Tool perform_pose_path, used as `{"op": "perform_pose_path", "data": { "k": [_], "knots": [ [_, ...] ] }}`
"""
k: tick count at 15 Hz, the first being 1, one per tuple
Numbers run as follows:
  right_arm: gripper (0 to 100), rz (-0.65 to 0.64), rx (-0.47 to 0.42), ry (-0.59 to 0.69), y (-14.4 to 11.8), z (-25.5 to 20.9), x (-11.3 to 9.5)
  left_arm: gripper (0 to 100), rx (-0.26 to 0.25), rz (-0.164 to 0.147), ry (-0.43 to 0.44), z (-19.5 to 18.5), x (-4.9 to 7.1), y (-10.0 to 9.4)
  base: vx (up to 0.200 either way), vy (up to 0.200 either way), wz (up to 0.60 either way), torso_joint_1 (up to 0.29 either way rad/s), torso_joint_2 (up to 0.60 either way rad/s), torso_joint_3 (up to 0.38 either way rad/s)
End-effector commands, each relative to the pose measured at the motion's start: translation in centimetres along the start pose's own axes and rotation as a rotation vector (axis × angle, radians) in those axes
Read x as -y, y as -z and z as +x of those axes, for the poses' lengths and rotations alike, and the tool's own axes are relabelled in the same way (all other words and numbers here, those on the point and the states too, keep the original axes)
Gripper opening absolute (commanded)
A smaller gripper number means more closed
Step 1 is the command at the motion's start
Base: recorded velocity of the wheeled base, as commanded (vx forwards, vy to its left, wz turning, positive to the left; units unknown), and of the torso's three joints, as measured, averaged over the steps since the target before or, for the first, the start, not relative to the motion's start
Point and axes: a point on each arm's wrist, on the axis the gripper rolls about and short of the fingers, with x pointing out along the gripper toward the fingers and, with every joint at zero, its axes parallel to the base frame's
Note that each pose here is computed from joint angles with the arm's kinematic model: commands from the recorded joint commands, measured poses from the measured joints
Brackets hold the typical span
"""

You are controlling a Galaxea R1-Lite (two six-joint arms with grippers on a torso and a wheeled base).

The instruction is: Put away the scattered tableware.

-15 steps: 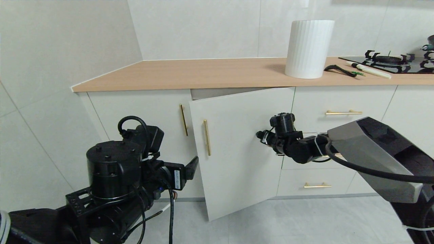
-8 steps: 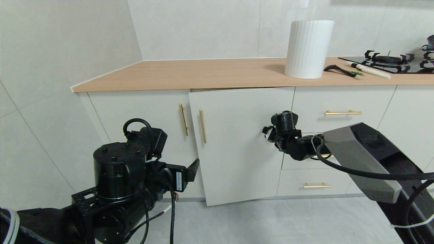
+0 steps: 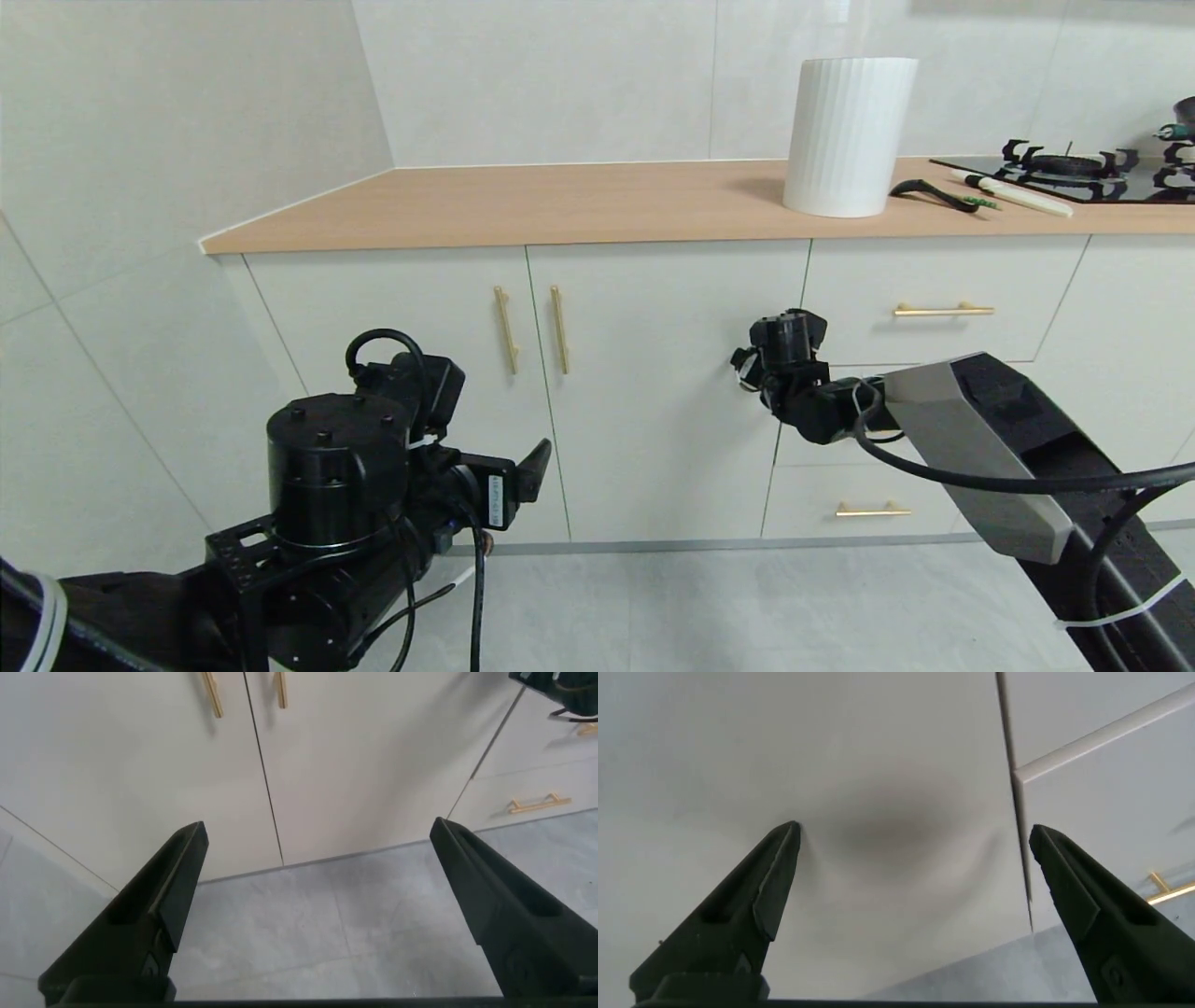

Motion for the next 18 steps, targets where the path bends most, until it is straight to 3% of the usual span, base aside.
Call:
{"op": "perform_pose_path", "data": {
  "k": [1,5,6,7,8,10,11,12,16,18],
  "knots": [
    [100,-0.001,-0.002,0.002,0.1,0.1,0.0,100,0.000,0.000,-0.001,0.1,0.0,0.0,0.000,0.000,0.00,0.000,0.00,0.000],
    [100,0.003,0.018,0.011,-2.1,-2.1,-0.7,100,0.004,-0.008,-0.013,0.3,-0.3,-0.2,0.000,0.000,0.00,0.000,0.00,0.000],
    [100,0.006,0.008,-0.012,-4.4,-4.9,-1.0,100,0.003,-0.009,-0.022,0.5,-0.5,-0.2,0.000,0.000,0.00,0.000,0.00,0.000],
    [100,0.007,0.001,-0.023,-5.0,-6.1,-1.1,100,0.004,-0.010,-0.027,0.5,-0.6,-0.2,0.000,0.000,0.00,0.000,0.00,0.000],
    [100,0.016,-0.001,-0.055,-7.8,-10.5,-1.1,100,0.022,-0.022,-0.043,0.8,-1.0,-0.7,0.000,0.000,0.00,0.000,0.00,0.000],
    [100,0.035,0.022,-0.116,-10.5,-15.4,-1.0,100,0.047,-0.022,-0.073,0.9,-1.9,-1.3,0.000,0.000,0.00,0.000,0.00,0.000],
    [100,0.047,0.052,-0.182,-13.3,-20.9,0.4,100,0.104,0.022,-0.140,0.5,-3.8,-2.6,0.000,0.000,0.00,0.000,0.00,0.000],
    [100,0.018,0.080,-0.210,-15.0,-24.6,1.7,100,0.156,0.034,-0.173,-0.3,-4.9,-3.6,0.000,0.000,0.00,0.000,0.00,0.000],
    [100,-0.189,0.222,-0.262,-17.3,-37.7,9.8,100,0.299,-0.024,-0.281,-6.4,-8.8,-5.0,0.000,0.000,0.00,0.000,0.00,0.000],
    [100,-0.255,0.333,-0.327,-17.5,-43.6,13.9,100,0.361,-0.043,-0.311,-11.0,-10.1,-3.7,0.000,0.000,0.00,0.000,0.00,0.000]
  ]
}}
